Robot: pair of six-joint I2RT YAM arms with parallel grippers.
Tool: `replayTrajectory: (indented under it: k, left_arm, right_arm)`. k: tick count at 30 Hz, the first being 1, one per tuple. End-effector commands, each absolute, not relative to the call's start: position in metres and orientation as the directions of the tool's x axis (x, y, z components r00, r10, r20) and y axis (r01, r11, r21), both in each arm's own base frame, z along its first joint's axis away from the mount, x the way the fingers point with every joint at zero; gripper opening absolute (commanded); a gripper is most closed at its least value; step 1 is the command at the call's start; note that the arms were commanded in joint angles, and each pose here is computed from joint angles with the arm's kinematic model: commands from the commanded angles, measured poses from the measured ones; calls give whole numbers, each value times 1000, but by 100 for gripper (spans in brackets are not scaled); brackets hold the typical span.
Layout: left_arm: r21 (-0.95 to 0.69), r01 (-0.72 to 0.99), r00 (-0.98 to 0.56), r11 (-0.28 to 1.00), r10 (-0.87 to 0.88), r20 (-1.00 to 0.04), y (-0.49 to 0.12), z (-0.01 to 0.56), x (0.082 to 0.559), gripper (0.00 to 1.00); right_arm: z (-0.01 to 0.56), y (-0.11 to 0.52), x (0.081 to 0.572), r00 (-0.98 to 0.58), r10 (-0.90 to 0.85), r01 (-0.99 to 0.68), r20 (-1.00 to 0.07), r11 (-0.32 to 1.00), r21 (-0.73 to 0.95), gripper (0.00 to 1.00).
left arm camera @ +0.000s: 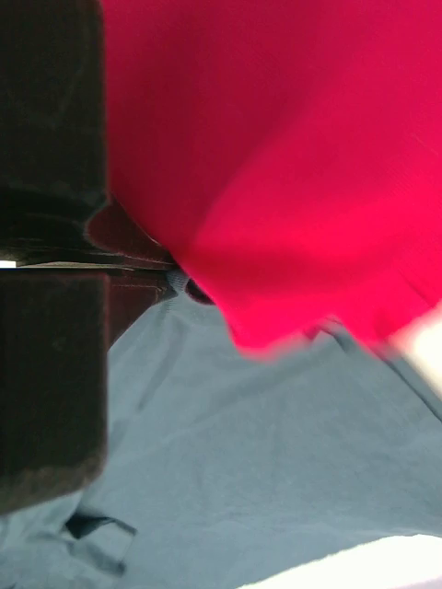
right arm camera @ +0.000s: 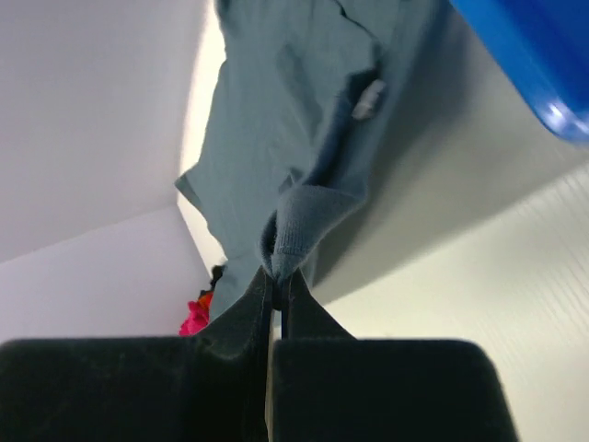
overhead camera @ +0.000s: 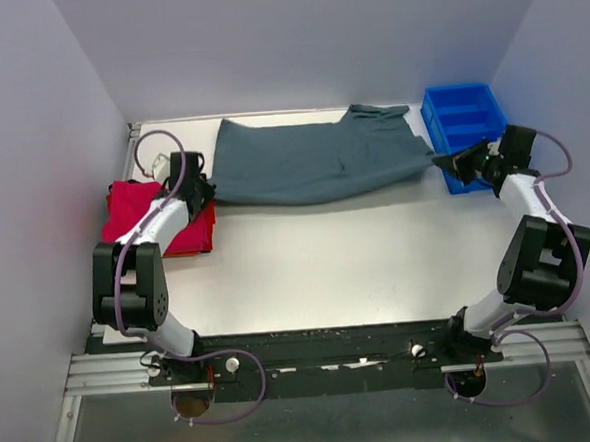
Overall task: Fold and stack the t-shirts
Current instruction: Fold the flattened tshirt in 1/3 of the way
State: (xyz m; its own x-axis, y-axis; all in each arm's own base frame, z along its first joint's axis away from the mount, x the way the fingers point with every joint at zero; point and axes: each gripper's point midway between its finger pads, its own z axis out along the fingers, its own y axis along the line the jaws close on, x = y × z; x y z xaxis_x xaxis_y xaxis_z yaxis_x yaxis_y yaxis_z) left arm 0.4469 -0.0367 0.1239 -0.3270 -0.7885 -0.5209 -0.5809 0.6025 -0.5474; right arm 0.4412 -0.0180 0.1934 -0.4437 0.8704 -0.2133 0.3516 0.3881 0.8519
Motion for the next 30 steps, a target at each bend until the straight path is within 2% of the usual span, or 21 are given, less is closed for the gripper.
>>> replayTrajectory:
  k: [1, 6, 11, 16, 24, 30]
  left_arm:
    - [-651, -458, -284, 606, -793, -539, -54, 140, 429, 0]
    - [-560, -513, -365, 651, -756, -544, -58, 94, 384, 0]
    - [-510, -542, -406, 668, -740, -537, -54, 78, 347, 0]
    - [-451, -583, -433, 675, -728, -531, -46, 67, 309, 0]
    - [-375, -637, -455, 673, -722, -521, -32, 61, 257, 0]
    - [-456, -623, -430, 636, -765, -480, -40, 53, 234, 0]
  right_arm:
    - [177, -19, 413, -431, 857, 325, -283, 440, 837, 1]
    - [119, -21, 362, -397, 879, 471, -266, 443, 763, 1]
    - [85, -28, 314, -366, 884, 600, -291, 463, 652, 1]
    - [70, -40, 277, -368, 872, 704, -322, 488, 516, 1]
    - [42, -41, 232, -407, 866, 784, -291, 494, 376, 1]
    - [38, -44, 205, -336, 887, 823, -317, 440, 358, 1]
